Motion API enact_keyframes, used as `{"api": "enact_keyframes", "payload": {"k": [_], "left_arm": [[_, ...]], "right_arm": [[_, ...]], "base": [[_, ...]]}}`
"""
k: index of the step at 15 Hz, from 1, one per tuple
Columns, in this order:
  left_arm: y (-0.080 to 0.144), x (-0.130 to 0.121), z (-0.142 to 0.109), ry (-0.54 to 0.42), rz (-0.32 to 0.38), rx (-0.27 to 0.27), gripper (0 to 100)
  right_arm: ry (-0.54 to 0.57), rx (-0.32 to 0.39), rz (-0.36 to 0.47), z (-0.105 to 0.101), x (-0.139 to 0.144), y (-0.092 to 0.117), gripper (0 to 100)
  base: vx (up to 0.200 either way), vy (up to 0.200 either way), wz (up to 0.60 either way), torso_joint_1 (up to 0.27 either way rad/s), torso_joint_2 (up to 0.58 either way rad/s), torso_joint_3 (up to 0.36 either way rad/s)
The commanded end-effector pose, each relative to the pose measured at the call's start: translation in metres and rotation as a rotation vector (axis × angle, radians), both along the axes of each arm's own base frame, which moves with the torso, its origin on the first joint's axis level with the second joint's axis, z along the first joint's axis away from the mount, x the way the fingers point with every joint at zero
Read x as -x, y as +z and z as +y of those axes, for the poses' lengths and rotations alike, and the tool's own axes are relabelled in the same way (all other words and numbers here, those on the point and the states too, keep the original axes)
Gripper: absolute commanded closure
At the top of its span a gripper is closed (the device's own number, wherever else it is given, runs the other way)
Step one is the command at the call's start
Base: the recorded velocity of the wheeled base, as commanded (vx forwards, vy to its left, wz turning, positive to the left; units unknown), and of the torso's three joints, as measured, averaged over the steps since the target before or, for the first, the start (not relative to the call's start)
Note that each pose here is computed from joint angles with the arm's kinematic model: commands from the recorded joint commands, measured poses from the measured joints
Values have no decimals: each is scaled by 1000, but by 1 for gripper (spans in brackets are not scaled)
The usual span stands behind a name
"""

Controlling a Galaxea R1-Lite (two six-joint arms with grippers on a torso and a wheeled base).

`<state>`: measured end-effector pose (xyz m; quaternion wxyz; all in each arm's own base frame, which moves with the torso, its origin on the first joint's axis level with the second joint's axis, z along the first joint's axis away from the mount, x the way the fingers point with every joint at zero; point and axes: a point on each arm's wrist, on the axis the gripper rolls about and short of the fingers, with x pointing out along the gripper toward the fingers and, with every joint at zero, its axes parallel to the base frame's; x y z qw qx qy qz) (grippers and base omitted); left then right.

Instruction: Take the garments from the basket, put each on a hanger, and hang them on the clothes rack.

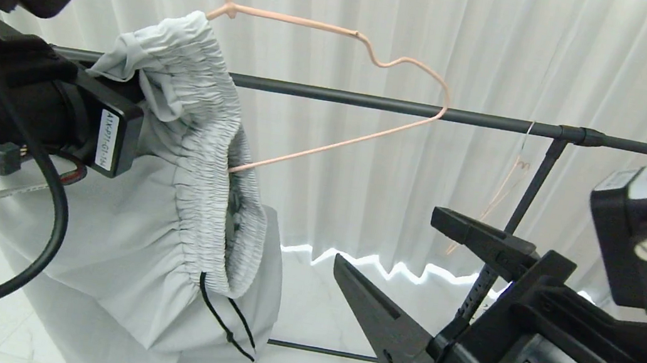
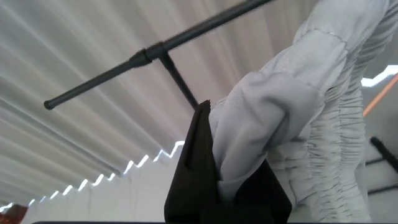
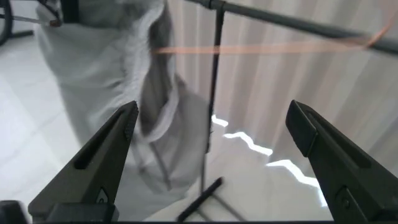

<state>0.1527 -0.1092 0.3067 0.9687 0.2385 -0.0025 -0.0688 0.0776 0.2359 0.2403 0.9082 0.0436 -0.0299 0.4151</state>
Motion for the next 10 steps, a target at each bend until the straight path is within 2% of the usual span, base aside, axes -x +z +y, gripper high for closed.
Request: {"api": "enact_keyframes", "payload": {"k": [1,2,5,10], "left_arm": [[0,-1,-6,-23,-9,12,100],[2,1,-8,-38,-20,33,100],[3,9,-16,-93,-24,47,100],[5,19,-26,-171,-25,63,100]], "right_arm": [[5,20,81,17,-5,-19,0],[3,23,124,25,-8,-28,0],[-21,23,200,42,-19,-45,0],[-78,5,214,52,-42,-47,0]], "base": [[0,0,0,0,0,0],[0,0,0,0,0,0],[0,0,0,0,0,0],[0,0,0,0,0,0]]}}
